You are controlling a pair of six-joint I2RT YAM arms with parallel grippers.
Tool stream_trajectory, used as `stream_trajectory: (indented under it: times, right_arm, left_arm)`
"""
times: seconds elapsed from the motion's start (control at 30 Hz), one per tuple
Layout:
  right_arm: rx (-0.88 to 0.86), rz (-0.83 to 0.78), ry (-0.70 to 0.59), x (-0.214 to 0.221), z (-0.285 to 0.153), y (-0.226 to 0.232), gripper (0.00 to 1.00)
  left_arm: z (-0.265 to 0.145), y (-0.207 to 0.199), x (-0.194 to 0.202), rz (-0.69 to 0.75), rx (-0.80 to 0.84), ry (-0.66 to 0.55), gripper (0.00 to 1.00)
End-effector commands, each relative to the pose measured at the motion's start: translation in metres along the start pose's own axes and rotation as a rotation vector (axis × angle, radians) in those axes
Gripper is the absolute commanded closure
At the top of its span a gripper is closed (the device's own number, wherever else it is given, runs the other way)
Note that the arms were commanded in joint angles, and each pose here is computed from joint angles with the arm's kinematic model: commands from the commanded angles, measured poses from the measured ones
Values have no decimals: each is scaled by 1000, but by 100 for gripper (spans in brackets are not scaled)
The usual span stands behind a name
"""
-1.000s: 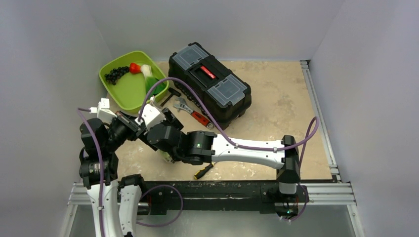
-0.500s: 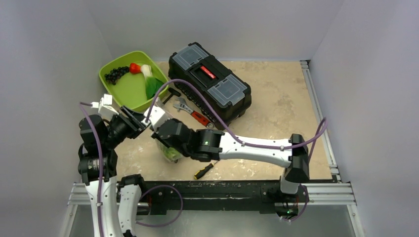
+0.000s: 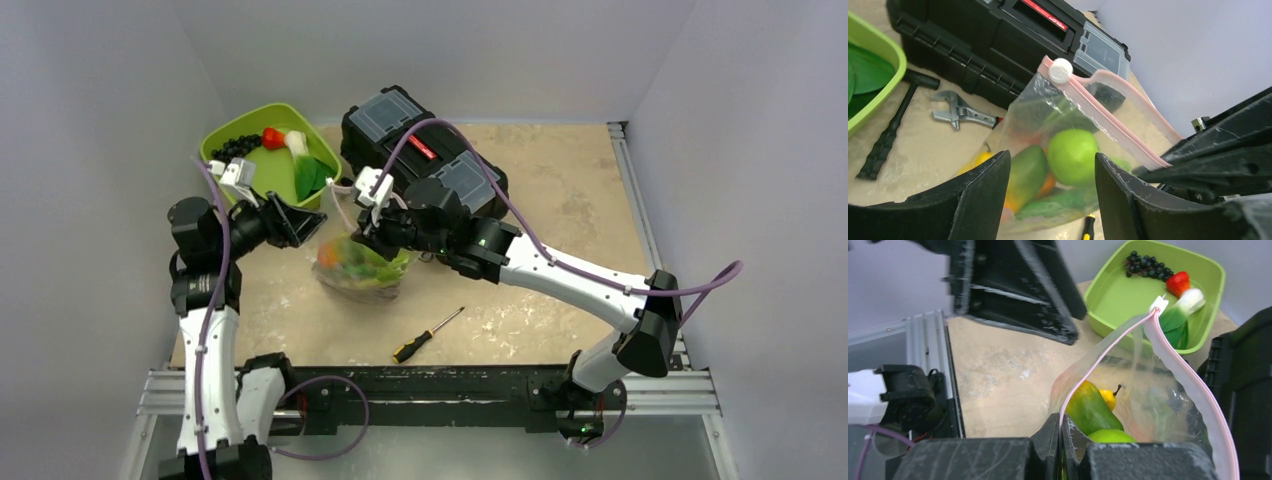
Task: Place the food in the zip-top bag and seal the zipper
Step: Adjust the zipper food storage bag at the center of the board.
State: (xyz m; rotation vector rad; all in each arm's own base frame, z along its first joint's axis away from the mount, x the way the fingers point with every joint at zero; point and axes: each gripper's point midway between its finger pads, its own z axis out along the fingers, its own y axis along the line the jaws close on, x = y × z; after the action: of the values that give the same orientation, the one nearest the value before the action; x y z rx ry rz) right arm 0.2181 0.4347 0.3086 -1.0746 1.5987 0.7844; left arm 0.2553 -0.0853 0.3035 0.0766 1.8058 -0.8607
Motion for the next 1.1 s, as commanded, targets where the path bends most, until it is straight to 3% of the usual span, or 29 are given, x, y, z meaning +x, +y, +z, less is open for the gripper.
stream_trajectory:
  times: [0.0,0.1,0.17,0.3,0.4,0.5,0.57,0.67,0.8,1.07]
  right_arm:
    - [-142,-46,-107,-29,-13,15,100]
    - [-152,-70,-90,-24,-15,13,100]
    - [-160,-73,-97,-23,-17,14,100]
    - [-187,-72,-101,-25,-19,16,100]
    - [-201,-72,-96,-26,-19,17,100]
    - [-219,-72,-93,-26,-20,20,100]
    - [-225,-73,-95,-27,-21,21,100]
    - [-219,-76,-97,-29,-20,20,100]
    - [-221,-78,-100,-31,-20,20,100]
    - [-221,-72,-93,-28,-17,19,100]
  left_arm:
    - [19,-3,-14,189,184,-25,40]
    - [29,10,-9,143,179,-4,42]
    - [30,6,-12,184,228,-35,41]
    - [32,-19,-18,229,463,-5,37]
    - [40,-10,-21,163,564,86,38]
    - [42,-12,-26,188,635,83,32]
    - [48,-10,-31,145,660,81,27]
    - [61,-2,-25,89,681,142,31]
    - [52,-21,-15,181,719,130,24]
    - [43,-43,13,195,788,208,34]
